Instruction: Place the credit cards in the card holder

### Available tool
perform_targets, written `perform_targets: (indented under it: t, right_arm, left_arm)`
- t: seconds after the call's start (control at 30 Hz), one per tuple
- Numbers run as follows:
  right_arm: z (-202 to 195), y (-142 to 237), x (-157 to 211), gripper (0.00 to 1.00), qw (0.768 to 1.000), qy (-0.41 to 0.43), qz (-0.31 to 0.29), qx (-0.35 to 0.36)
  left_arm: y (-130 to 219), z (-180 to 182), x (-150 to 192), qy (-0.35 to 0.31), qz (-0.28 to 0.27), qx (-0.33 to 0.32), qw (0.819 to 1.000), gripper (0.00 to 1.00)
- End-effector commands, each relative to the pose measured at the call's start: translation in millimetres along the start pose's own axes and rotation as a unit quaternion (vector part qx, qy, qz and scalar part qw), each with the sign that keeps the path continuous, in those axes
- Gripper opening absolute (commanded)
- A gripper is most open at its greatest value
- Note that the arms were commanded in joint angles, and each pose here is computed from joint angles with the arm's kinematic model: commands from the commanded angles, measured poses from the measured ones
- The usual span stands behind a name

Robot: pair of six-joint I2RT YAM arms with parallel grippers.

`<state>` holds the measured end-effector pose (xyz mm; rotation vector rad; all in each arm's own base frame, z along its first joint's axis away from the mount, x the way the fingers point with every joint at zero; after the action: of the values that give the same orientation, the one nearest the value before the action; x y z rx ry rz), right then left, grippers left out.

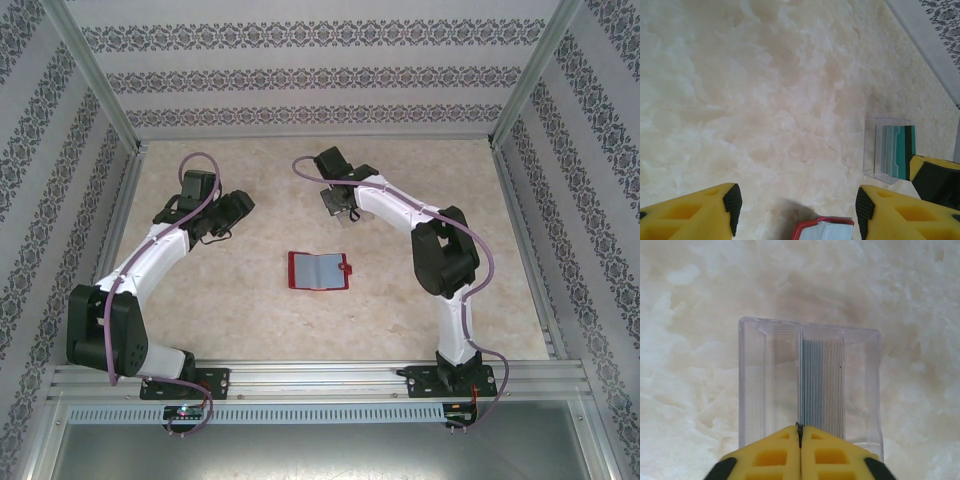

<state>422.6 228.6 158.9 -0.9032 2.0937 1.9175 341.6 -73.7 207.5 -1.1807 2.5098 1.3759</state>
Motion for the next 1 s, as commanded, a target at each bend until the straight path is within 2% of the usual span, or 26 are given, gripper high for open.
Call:
perform_targets:
  t: [0.0,0.07,0.1,0.2,0.33,0.7,0.97]
  right_arm:
    - [0.1,11.7,-5.1,0.23,1.000,-0.006,-0.016,-0.025]
    - [-1.2,7.5,-5.0,0.42,1.000,-0.003,-0.013,-0.009]
    - [-1.7,5.5,-4.9,0.47,1.000,0.002,-0.012,0.002]
    - [-4.0,-0.5,-5.6,0.56,0.999,0.017,-0.008,0.044]
    - [-5.6,-4.8,-6.9,0.62,0.996,0.033,-0.003,0.086]
    - [-13.5,-18.0,-8.5,0.65,0.986,0.048,0.005,0.162]
    - [-13.7,0.3,-19.6,0.62,0.977,0.061,-0.027,0.201]
  left_arm:
    - [-4.0,4.7,6.5,-0.009,0.023,-0.009,1.000,0.64]
    - [-4.2,5.2,6.5,-0.011,0.022,-0.010,1.000,0.64]
    - [-4.3,5.2,6.7,-0.011,0.022,-0.009,1.000,0.64]
    - [-4.9,5.4,7.0,-0.011,0.024,-0.009,1.000,0.64]
    - [-5.4,5.0,6.8,-0.013,0.024,-0.009,1.000,0.64]
    - [-9.0,6.8,8.0,-0.011,0.029,-0.011,0.999,0.64]
    - [-8.9,6.7,7.5,-0.010,0.028,-0.011,0.999,0.64]
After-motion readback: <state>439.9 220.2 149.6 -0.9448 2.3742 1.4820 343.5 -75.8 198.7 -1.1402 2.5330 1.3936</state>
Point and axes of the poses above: each hand's point on the last joint's axis, 136 mm out from that joint toward the fingers, its own y axis back along the fingers, its own z axis along the line the jaws close on, x = y × z, the point moved 7 cm from there along y, back along the fingers, and after that the axes turned 2 degrees about -y, right-handed, at the moved point
